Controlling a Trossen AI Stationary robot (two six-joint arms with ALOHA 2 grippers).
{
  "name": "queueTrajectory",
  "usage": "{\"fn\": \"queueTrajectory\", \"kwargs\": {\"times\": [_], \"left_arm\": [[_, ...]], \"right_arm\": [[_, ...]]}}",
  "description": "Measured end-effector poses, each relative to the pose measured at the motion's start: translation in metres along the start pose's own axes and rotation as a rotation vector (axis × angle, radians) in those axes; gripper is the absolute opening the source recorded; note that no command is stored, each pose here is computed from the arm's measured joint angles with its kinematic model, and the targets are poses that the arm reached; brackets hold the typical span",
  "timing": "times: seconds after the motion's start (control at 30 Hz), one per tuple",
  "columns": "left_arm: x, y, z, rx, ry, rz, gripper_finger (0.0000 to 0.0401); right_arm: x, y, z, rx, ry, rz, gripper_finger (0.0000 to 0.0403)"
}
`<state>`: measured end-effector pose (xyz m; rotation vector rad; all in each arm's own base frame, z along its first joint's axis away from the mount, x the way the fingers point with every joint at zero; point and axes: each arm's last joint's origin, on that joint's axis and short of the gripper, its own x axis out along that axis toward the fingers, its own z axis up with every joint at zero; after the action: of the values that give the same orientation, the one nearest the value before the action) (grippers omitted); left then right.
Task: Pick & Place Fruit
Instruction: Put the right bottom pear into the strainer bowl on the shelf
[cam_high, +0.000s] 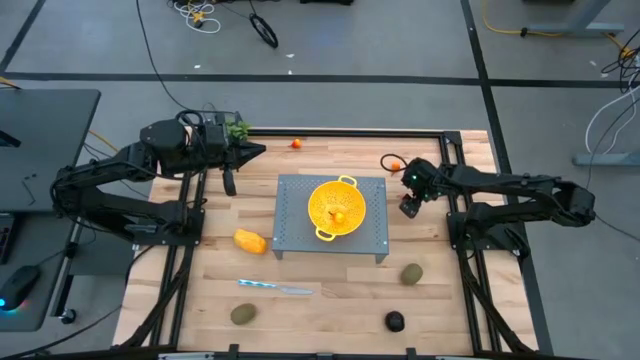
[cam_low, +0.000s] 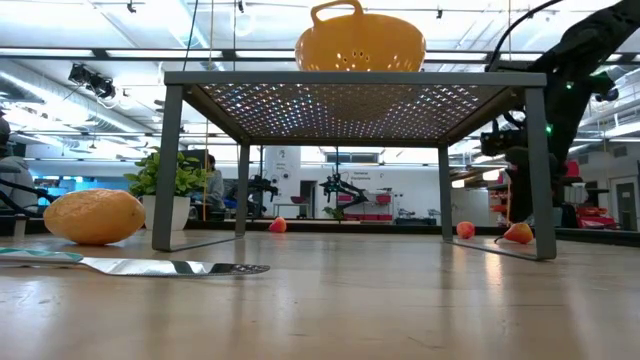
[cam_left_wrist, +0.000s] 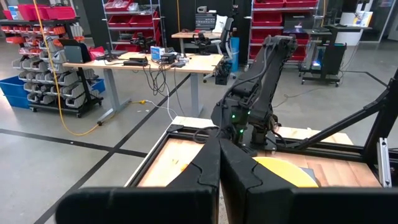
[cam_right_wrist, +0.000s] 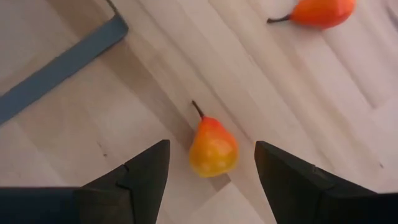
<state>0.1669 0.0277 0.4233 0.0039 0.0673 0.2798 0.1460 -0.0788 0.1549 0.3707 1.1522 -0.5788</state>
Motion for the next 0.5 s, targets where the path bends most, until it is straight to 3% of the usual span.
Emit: {"fn": "queueTrajectory", "kwargs": {"times": [0.5], "left_arm": [[0.0000,0.0000,0.0000,0.009,0.000,0.000,0.0004]], "right_arm": [[0.0022,0.0000,-0.0015,-0.024,-0.005,0.001,0.0246]]}}
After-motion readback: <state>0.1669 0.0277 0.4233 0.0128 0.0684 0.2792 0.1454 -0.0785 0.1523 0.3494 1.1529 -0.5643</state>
